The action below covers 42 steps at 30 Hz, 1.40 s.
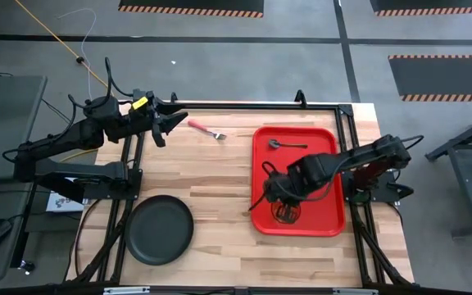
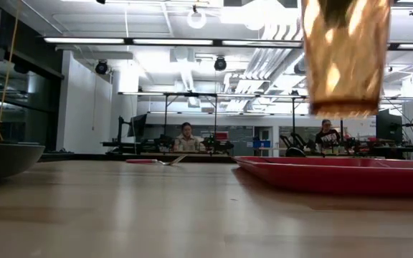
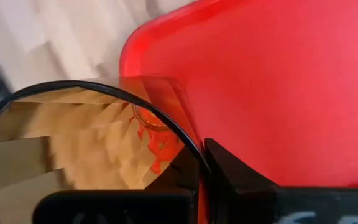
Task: Pick and place plate/cup/fork/spoon on tray
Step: Put the brown glass on the red serving tray
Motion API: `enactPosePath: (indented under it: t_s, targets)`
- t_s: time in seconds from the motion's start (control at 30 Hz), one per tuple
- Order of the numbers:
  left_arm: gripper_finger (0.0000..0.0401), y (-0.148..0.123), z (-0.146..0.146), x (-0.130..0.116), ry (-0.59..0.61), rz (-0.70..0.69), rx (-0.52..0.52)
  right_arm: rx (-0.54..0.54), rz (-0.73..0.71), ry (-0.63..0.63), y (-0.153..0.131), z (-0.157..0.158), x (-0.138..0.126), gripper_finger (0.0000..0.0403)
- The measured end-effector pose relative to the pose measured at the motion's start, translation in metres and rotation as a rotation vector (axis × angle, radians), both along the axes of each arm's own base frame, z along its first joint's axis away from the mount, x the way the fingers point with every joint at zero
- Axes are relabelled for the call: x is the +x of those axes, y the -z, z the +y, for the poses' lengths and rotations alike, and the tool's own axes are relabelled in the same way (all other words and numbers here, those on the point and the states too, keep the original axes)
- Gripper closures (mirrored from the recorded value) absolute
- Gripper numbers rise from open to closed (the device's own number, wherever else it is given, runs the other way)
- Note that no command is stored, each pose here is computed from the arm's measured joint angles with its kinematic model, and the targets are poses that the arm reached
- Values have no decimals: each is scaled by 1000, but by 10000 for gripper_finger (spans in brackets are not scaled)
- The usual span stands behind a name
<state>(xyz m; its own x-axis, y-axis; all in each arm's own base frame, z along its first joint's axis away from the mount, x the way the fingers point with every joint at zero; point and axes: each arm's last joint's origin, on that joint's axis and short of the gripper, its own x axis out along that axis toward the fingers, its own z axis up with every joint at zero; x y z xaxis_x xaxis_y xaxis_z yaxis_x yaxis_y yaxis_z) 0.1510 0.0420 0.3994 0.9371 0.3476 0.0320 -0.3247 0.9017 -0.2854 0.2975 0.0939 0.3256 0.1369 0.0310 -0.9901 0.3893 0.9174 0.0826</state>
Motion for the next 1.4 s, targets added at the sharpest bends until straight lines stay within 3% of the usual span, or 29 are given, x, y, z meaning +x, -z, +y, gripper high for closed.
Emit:
enactPosePath:
  t_s: [0.13, 0.37, 1.4]
  targets:
    - [229, 0, 0, 0, 0, 0, 0, -19, -23, 80, 23, 0, 6, 402]
    - [229, 0, 0, 0, 0, 0, 0, 46, 40, 151, 53, 1, 4, 402]
    - [229, 2, 0, 0, 4, 21, -5, 43, 20, 259, 62, 2, 12, 403]
